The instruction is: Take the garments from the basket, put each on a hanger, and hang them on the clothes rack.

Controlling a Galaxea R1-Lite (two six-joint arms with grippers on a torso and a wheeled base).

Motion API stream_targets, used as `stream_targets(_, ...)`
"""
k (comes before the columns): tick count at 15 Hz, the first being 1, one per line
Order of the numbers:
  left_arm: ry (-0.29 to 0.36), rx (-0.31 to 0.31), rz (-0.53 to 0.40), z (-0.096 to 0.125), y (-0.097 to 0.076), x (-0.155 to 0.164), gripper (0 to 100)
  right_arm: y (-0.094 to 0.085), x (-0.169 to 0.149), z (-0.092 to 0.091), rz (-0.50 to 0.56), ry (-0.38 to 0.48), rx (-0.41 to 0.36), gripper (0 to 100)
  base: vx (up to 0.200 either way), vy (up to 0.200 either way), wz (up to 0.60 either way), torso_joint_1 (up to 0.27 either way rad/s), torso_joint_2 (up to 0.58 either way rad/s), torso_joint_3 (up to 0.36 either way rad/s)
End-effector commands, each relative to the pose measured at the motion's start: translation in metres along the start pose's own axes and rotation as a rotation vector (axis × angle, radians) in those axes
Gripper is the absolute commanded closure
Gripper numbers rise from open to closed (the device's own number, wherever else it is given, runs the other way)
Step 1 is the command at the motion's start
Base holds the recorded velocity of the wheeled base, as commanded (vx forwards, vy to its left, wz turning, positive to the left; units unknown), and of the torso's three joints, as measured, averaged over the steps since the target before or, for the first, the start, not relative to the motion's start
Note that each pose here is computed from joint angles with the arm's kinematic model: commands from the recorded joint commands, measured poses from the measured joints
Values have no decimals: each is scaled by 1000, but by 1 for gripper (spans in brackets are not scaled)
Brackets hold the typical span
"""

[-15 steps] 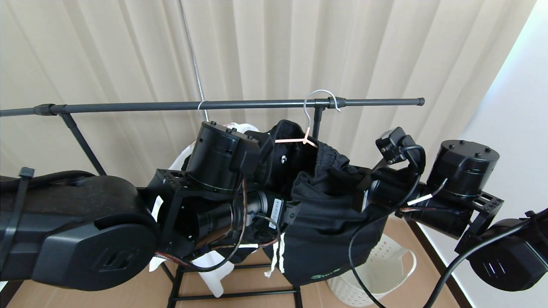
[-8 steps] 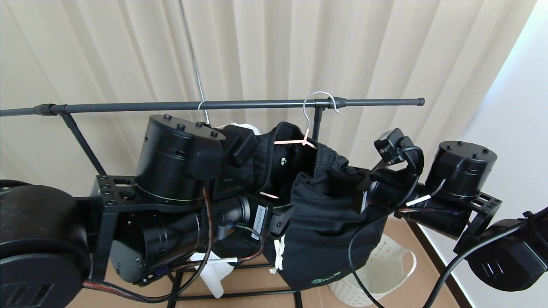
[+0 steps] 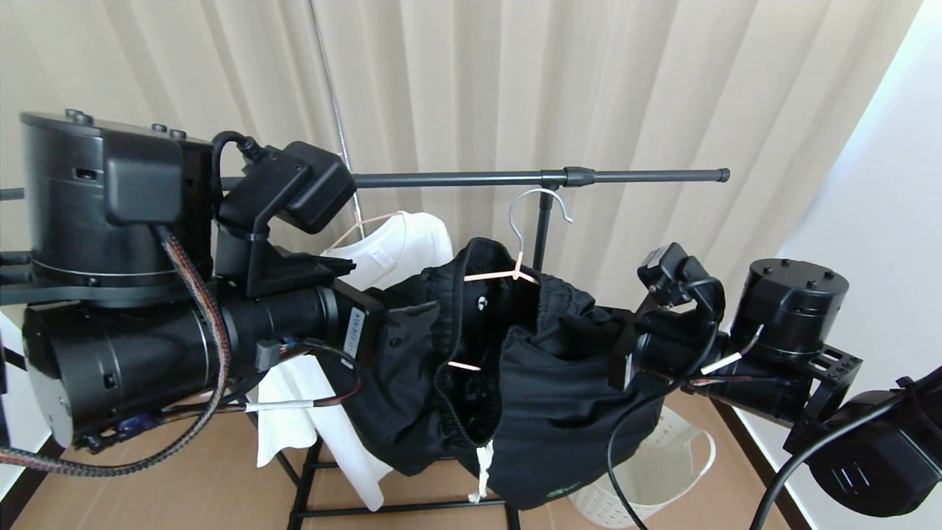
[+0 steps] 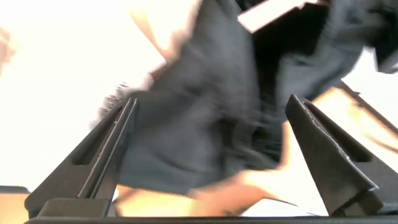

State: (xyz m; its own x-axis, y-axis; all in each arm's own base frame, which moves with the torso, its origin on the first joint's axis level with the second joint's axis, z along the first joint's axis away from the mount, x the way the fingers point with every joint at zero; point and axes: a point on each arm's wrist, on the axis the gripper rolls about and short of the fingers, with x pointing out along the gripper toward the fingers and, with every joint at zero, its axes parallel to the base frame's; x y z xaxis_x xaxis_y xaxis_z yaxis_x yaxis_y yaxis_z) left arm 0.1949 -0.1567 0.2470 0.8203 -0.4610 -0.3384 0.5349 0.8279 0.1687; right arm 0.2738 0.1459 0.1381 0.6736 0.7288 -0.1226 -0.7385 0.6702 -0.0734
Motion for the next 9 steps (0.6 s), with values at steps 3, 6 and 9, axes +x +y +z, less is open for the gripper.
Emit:
stream_targets(3, -29, 56, -91, 1, 26, 1, 0, 3, -3, -6, 44, -12, -28, 100, 0, 0, 0, 0, 0, 0)
stream_targets(6, -21, 102, -261, -3, 41, 22, 0, 5, -5, -9, 51, -2, -44, 100, 0, 0, 0, 0, 0, 0)
stream_targets(9, 61, 80, -406, 9, 52, 30, 0, 5, -5, -10, 52, 0, -44, 100, 0, 0, 0, 0, 0, 0)
